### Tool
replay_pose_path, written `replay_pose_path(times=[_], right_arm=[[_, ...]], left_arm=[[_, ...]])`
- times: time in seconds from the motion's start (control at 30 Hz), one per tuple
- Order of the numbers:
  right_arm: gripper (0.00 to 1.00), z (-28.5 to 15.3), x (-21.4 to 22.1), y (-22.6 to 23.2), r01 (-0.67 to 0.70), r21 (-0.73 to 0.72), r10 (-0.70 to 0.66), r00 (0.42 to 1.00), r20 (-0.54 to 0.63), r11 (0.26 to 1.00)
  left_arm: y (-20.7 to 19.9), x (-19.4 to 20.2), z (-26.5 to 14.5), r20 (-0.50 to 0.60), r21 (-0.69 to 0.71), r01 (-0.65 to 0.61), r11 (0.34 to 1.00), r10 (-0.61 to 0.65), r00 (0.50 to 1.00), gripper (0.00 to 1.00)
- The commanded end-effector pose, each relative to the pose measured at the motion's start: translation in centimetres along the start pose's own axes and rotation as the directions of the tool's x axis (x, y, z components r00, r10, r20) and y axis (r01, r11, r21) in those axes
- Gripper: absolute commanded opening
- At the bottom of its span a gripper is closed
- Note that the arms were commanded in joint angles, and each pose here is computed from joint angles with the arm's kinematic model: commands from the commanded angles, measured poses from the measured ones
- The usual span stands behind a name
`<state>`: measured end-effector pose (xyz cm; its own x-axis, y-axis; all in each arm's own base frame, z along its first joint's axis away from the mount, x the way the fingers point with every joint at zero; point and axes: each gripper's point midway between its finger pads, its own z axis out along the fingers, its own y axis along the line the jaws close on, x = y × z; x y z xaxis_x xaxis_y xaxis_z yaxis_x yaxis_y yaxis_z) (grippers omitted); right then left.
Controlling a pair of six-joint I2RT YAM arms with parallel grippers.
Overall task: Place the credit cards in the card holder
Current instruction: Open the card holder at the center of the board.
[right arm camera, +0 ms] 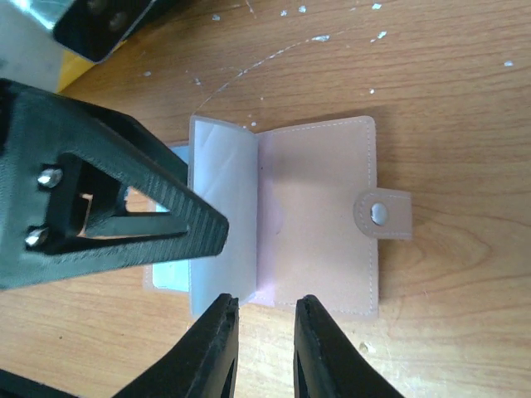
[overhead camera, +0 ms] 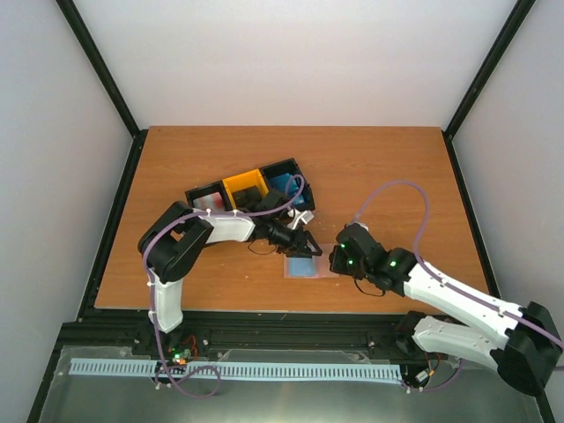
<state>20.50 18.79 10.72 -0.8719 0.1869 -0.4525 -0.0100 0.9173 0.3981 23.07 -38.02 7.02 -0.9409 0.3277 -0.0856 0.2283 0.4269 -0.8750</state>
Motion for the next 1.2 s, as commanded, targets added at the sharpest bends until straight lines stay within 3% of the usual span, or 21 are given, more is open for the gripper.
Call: replay_pose_path(times=[0.0,0.37,0.57,0.77,0.97,1.17], right_arm=[[0.2,-1.1,0.1,-1.5,-0.047,0.024,0.046,0.999,0.029,0.999],[0.19,-1.5,0.1,-0.6,-0.05,-0.068,0.053,0.997,0.047,0.996],[0.19,-0.6,0.4,0.0,-0.039,-0.085,0.041,0.999,0.022,0.996],[0.11,0.8,0.6,3.2,0.044,-0.202,-0.048,0.999,-0.013,0.978],[0.11,4.3,1.7,0.0,0.007,-0.016,-0.008,0.998,-0.066,1.0],[0.19,6.3,1.5,-3.8,-0.015,0.158,0.017,1.0,-0.008,0.987]], left_arm=[[-0.4,-0.6,1.4,-0.023,0.039,-0.012,0.999,0.013,1.0,0.42],[2.1,-2.4,4.0,0.028,-0.101,0.064,0.993,-0.062,0.998,0.42],[4.0,-2.1,4.2,0.044,-0.164,0.129,0.978,-0.123,0.991,0.48],[4.3,-2.1,4.3,0.041,-0.173,0.143,0.974,-0.138,0.99,0.48],[3.9,-2.3,4.2,0.039,-0.175,0.134,0.975,-0.129,0.991,0.49],[3.0,-2.4,3.2,0.043,-0.21,0.122,0.97,-0.115,0.992,0.5]])
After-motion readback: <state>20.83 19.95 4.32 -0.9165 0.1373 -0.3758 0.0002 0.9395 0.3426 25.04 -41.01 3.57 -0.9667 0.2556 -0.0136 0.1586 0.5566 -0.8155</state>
